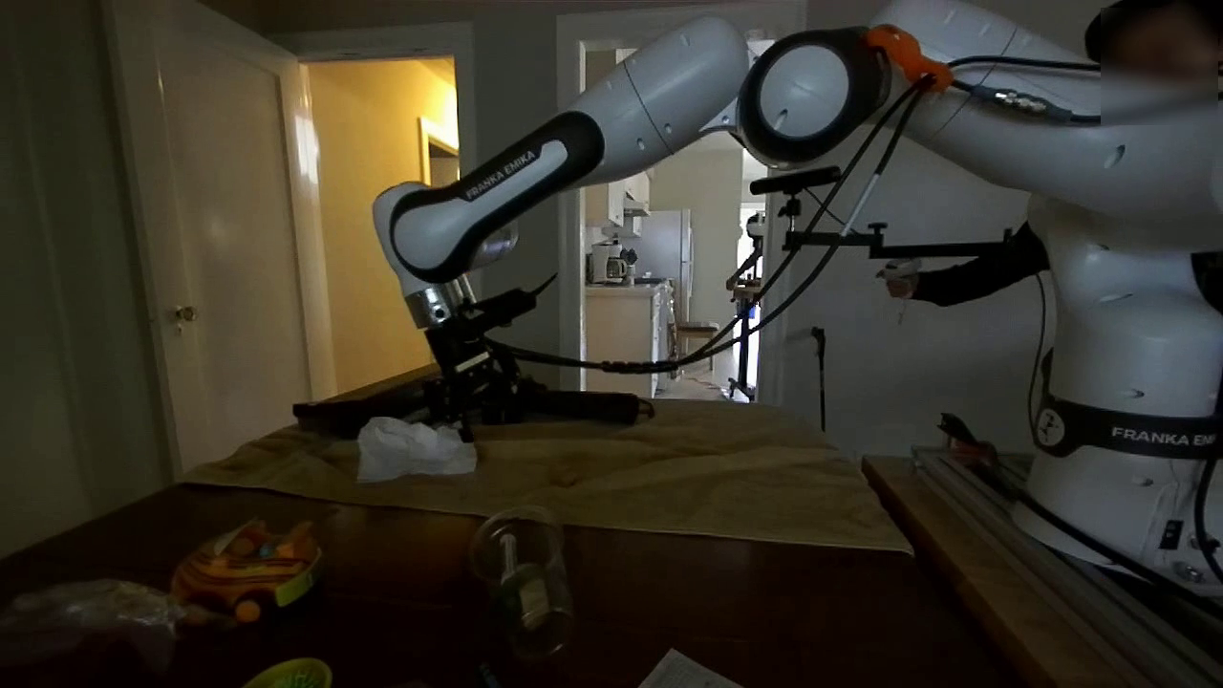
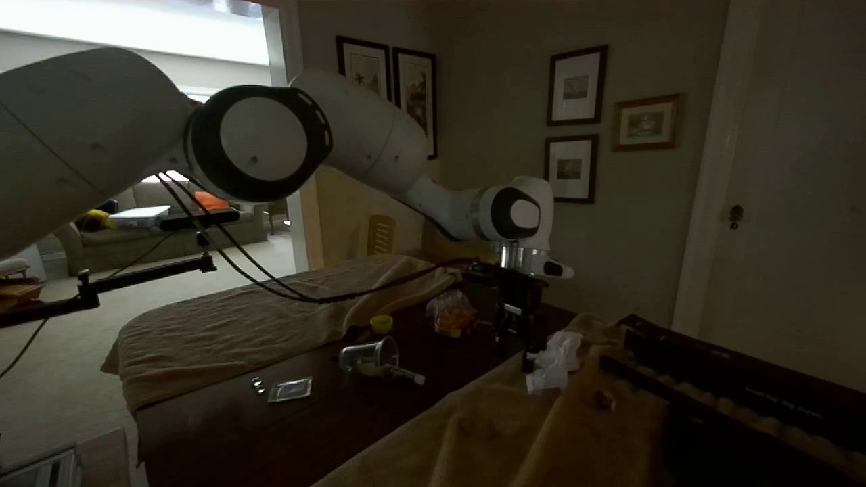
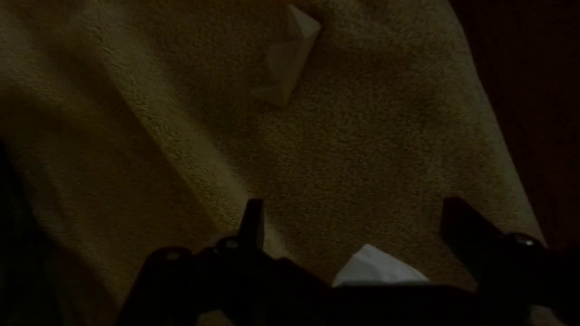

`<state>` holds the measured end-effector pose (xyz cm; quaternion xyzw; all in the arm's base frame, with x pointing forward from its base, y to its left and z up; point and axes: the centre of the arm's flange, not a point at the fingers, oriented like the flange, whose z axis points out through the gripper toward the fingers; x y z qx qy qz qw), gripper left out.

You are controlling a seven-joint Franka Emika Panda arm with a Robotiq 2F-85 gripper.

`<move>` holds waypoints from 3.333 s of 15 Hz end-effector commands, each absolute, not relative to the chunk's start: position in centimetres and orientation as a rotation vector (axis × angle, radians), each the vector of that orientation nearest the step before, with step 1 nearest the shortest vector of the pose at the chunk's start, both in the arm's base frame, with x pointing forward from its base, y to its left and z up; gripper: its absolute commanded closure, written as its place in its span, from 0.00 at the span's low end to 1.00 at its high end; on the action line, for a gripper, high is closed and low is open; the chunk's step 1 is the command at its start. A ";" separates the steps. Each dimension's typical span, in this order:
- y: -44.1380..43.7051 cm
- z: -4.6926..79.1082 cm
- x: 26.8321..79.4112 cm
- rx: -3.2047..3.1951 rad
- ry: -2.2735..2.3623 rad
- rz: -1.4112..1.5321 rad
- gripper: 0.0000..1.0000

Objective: Remove the tennis ball from the clear cup and use the napkin to wipe the table then move the toy car to the right.

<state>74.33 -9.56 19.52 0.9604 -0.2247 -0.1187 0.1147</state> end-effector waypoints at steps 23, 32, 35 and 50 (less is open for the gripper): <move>-16.1 20.3 81.7 2.874 -0.601 0.049 0.00; -13.8 18.4 84.2 3.090 -0.048 0.198 0.00; -13.1 16.8 84.7 3.076 0.170 0.177 0.00; -10.8 17.0 78.4 2.865 0.600 0.232 0.00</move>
